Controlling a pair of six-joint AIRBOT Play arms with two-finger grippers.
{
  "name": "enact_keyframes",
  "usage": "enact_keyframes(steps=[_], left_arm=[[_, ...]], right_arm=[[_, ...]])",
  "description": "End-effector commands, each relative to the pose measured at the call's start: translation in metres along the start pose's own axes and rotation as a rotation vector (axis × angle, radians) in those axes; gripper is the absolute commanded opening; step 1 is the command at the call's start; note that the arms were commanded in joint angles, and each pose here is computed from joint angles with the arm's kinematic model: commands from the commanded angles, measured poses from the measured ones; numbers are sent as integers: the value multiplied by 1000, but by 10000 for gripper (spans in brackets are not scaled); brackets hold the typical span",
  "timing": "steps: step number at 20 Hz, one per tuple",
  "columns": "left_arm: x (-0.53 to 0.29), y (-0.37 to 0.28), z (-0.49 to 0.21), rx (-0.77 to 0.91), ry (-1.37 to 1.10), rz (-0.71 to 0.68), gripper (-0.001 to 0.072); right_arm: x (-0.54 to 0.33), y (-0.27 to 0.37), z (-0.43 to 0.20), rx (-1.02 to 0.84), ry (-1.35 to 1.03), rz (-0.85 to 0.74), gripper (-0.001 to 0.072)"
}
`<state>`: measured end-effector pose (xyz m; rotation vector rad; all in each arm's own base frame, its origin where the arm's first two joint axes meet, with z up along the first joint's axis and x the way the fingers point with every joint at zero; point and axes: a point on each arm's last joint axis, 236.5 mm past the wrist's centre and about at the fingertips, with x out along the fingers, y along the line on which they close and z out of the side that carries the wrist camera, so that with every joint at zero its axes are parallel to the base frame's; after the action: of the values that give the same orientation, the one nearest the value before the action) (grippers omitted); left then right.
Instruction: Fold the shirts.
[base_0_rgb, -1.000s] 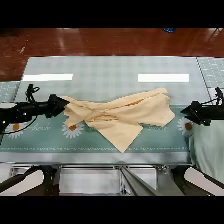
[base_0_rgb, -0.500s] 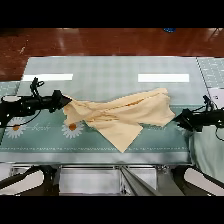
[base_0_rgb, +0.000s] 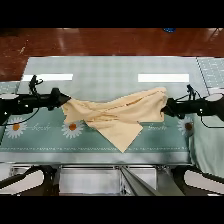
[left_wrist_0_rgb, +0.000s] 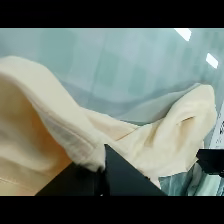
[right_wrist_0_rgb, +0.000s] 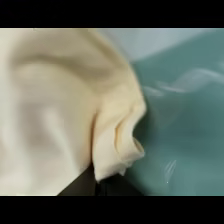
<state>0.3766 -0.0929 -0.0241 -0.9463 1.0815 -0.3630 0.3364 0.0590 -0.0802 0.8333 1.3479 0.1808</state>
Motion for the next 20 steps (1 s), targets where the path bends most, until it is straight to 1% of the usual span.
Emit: enact_keyframes(steps=[1, 3, 4, 6, 8, 10, 13, 15, 16, 18, 20], left_arm=[[-30, -43, 23, 71, -6, -96, 20], [-71, -104, 64, 172, -140, -188, 20], [-99, -145, 83, 237, -225, -252, 20], [-157, -225, 101, 388, -361, -362, 20], [-213, -294, 100, 565, -478, -410, 20], [-267, -348, 87, 696, -581, -439, 20], [-339, -403, 53, 835, -728, -453, 20], [-372, -421, 24, 914, -821, -421, 20], [-385, -424, 9, 952, -874, -373, 20], [-408, -422, -12, 1006, -992, -220, 20], [-427, -413, -28, 1045, -1109, -24, 20]], right_arm=[[-22, 67, 25, -203, -51, 48, 27], [-89, 125, 73, -318, -234, 65, 27], [-130, 158, 92, -386, -338, 79, 27], [-226, 229, 111, -537, -558, 101, 27], [-308, 280, 103, -648, -746, 107, 27], [-376, 315, 76, -736, -900, 96, 27], [-444, 338, 20, -830, -1075, 76, 27], [-474, 330, -17, -854, -1156, 2, 28], [-484, 322, -36, -859, -1175, -41, 27], [-489, 306, -70, -868, -1162, -108, 28], [-484, 285, -93, -842, -1133, -153, 28]])
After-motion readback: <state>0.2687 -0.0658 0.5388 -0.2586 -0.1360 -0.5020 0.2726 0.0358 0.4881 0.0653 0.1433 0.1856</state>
